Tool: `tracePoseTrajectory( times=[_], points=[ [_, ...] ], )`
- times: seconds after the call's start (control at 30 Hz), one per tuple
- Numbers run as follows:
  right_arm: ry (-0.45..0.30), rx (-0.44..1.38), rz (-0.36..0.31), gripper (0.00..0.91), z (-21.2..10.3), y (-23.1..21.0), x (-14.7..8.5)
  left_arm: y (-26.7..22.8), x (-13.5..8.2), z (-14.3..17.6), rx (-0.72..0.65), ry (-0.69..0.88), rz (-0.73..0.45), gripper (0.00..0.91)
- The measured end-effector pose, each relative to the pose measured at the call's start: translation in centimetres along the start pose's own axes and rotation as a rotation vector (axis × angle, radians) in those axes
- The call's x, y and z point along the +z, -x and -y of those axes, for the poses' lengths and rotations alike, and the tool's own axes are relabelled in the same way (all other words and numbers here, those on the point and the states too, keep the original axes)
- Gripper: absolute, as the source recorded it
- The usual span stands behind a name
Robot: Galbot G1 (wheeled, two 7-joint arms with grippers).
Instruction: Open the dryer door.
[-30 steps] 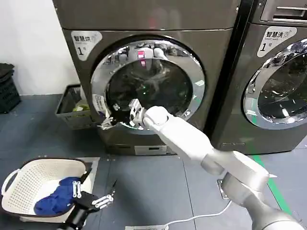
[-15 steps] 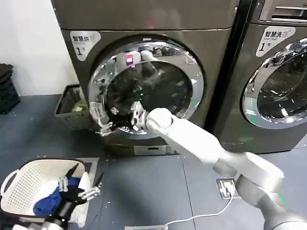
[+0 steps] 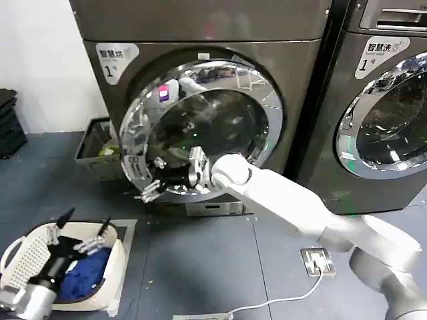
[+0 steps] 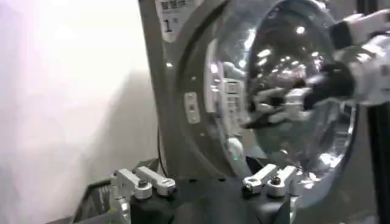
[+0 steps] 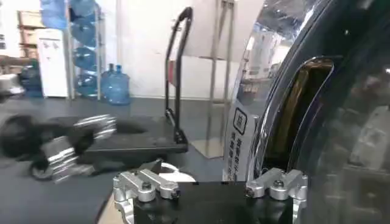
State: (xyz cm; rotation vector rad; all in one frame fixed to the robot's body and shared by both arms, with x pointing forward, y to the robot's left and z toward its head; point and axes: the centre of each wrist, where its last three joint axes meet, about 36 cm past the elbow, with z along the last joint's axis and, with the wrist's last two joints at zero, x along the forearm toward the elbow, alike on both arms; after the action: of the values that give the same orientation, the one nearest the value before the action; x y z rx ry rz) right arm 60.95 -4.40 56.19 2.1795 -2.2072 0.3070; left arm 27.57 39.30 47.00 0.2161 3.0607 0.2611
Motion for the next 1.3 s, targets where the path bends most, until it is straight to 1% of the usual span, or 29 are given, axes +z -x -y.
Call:
tracePoseTrajectory(
  times=[0.17, 0.37, 0.67, 0.83, 0.97, 1.3],
  points=[
    [-0.008, -0.049, 0.003, 0.907, -0.8, -1.6, -0.4, 1.3, 0.0, -1.8, 0.017, 0.015, 0.001, 0.907],
    [-0.038, -0.103, 0.005, 0.907, -1.5, -3.8, -0.8, 3.1, 0.1, -3.6, 0.046, 0.009, -0.018, 0.907],
    [-0.075, -0.136, -0.009, 0.907, -2.4, -7.0, -0.8, 6.0, 0.4, -5.6, 0.112, 0.073, -0.039, 0.907],
    [-0.09, -0.141, -0.018, 0.907, -2.7, -8.8, -0.9, 7.9, 0.6, -6.3, 0.169, 0.104, -0.04, 0.907],
    [-0.095, -0.152, -0.024, 0.907, -3.2, -10.4, -0.8, 9.7, 0.7, -6.6, 0.218, 0.101, -0.033, 0.907],
    [-0.101, -0.095, -0.042, 0.907, -5.2, -16.4, -0.8, 14.8, 0.5, -5.8, 0.331, 0.117, -0.011, 0.907]
  ],
)
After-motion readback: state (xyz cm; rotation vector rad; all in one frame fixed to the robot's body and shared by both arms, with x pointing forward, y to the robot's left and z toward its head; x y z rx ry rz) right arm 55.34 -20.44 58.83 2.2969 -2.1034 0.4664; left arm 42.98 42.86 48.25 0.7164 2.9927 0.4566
